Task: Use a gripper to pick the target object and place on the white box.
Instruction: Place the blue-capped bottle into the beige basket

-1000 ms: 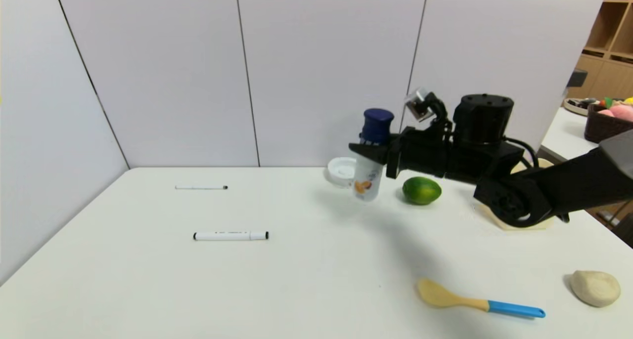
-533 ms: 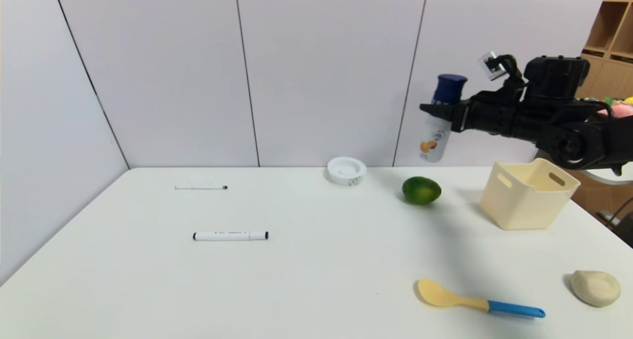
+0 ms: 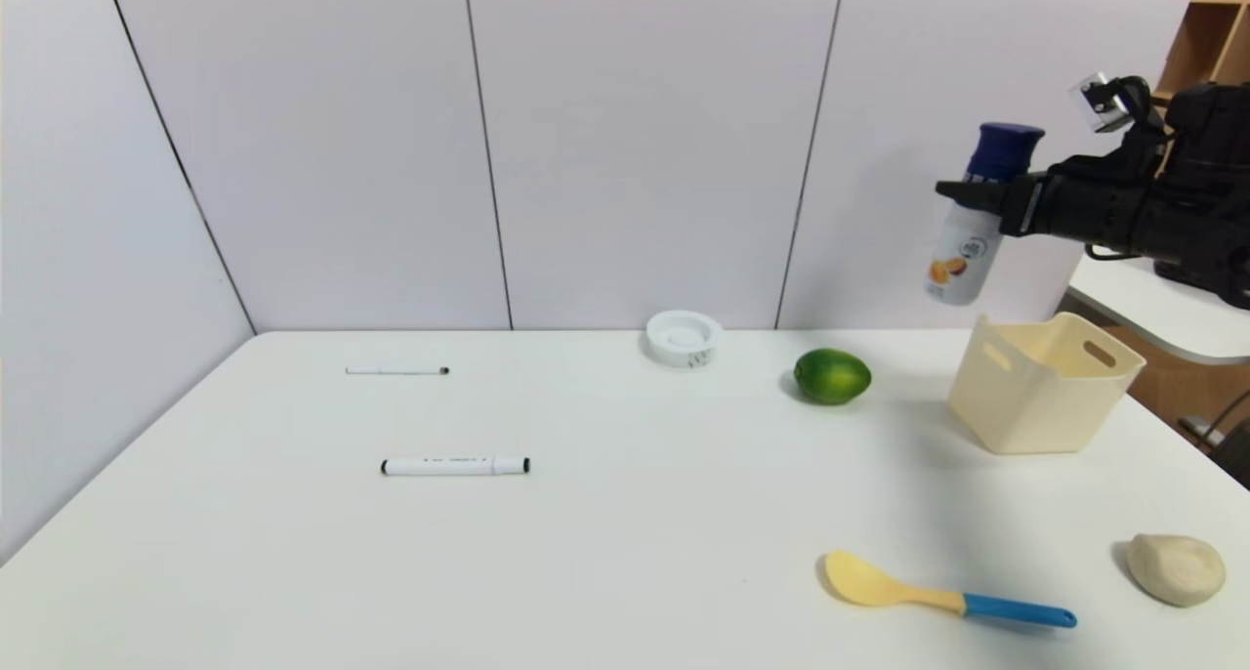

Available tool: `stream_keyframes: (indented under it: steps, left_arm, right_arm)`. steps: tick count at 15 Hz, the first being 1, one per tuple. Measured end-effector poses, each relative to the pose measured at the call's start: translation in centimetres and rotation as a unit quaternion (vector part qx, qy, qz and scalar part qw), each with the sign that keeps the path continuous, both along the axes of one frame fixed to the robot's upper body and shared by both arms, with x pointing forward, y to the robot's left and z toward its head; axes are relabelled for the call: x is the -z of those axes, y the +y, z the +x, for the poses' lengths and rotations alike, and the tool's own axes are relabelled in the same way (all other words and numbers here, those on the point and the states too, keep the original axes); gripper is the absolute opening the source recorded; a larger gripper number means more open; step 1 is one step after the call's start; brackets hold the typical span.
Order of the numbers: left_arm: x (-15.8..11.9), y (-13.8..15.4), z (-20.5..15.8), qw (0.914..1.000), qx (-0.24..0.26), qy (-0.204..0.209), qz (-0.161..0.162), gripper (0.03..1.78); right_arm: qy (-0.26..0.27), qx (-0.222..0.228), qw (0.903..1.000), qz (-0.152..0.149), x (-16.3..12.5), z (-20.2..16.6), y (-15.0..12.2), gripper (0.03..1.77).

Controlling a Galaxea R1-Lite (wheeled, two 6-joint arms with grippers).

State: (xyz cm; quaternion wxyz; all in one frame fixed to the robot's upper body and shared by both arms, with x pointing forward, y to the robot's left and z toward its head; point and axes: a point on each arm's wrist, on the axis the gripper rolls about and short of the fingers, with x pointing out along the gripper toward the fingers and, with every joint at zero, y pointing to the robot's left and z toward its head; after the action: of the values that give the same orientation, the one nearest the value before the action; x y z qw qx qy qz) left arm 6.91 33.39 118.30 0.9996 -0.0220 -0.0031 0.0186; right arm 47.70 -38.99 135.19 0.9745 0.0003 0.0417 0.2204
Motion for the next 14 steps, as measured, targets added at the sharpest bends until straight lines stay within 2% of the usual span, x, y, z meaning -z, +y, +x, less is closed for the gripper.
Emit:
stream_keyframes:
  steps: [4, 11, 14]
  left_arm:
    - [0.0, 0.0, 0.0, 1.0000, 0.000, 0.000, 0.000, 1.69]
    - [0.0, 0.0, 0.0, 1.0000, 0.000, 0.000, 0.000, 1.69]
    - [0.0, 0.0, 0.0, 1.0000, 0.000, 0.000, 0.000, 1.69]
  right_arm:
    - [-0.004, 0.030, 0.9995, -0.002, -0.9, -1.1, -1.7, 0.78]
    - [0.022, 0.066, 0.9976, -0.001, 0.1, -2.5, -4.3, 0.78]
    - [0.025, 0.078, 0.9966, -0.010, 0.6, -2.7, -5.2, 0.78]
